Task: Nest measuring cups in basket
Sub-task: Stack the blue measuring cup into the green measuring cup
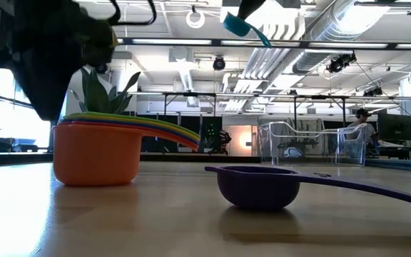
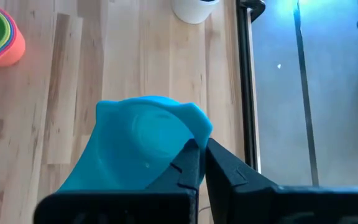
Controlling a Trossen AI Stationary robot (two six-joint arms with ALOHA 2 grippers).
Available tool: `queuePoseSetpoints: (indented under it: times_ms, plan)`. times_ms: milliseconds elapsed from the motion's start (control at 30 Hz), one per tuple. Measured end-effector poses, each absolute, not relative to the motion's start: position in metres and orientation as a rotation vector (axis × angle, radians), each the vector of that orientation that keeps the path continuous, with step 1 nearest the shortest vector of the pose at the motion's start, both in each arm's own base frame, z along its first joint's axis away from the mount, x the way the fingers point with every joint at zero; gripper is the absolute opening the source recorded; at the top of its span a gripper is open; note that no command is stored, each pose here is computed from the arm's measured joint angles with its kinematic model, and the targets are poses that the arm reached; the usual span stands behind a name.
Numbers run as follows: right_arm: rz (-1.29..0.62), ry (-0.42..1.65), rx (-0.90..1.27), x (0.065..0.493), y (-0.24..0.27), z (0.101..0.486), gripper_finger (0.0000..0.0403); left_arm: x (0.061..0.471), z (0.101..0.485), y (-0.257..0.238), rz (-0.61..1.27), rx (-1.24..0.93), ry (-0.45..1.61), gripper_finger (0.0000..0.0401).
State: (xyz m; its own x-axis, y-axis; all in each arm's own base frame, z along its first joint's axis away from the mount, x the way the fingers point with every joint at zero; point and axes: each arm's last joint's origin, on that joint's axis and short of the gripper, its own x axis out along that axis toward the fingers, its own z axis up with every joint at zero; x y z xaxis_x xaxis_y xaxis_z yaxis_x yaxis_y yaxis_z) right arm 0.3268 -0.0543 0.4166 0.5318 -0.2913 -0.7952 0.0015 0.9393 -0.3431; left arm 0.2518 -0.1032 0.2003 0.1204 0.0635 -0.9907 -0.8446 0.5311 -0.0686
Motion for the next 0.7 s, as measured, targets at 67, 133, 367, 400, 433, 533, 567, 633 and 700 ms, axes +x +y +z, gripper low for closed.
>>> queuePoseSetpoints:
  times_ms: [67,133,367,400,433,533,567,633,700]
  plan:
    - [-0.178,1.000,-0.320,0.327,-0.054,0.417,0.0000,0.251,0.192,-0.103,0.765,-0.805,1.282,0.0046]
    - [-0.178,1.001,-0.323,0.327,-0.054,0.417,0.0000,0.249,0.185,-0.103,0.769,-0.839,1.274,0.0046]
    - [-0.175,1.002,-0.330,0.327,-0.055,0.417,0.0000,0.253,0.172,-0.104,0.709,-0.916,1.206,0.0046]
    - [-0.174,1.003,-0.333,0.327,-0.055,0.417,0.0000,0.254,0.171,-0.105,0.701,-0.932,1.194,0.0046]
    - [-0.175,1.003,-0.334,0.326,-0.056,0.417,0.0000,0.255,0.171,-0.105,0.697,-0.948,1.183,0.0046]
    - [-0.180,1.004,-0.331,0.326,-0.058,0.417,0.0000,0.256,0.168,-0.106,0.699,-0.953,1.180,0.0046]
    - [-0.181,1.005,-0.331,0.326,-0.058,0.417,0.0000,0.257,0.167,-0.106,0.699,-0.953,1.180,0.0046]
    - [-0.181,1.004,-0.332,0.326,-0.058,0.417,0.0000,0.260,0.165,-0.107,0.690,-0.960,1.169,0.0046]
    - [-0.178,1.006,-0.337,0.326,-0.058,0.417,0.0000,0.264,0.160,-0.108,0.688,-0.967,1.161,0.0046]
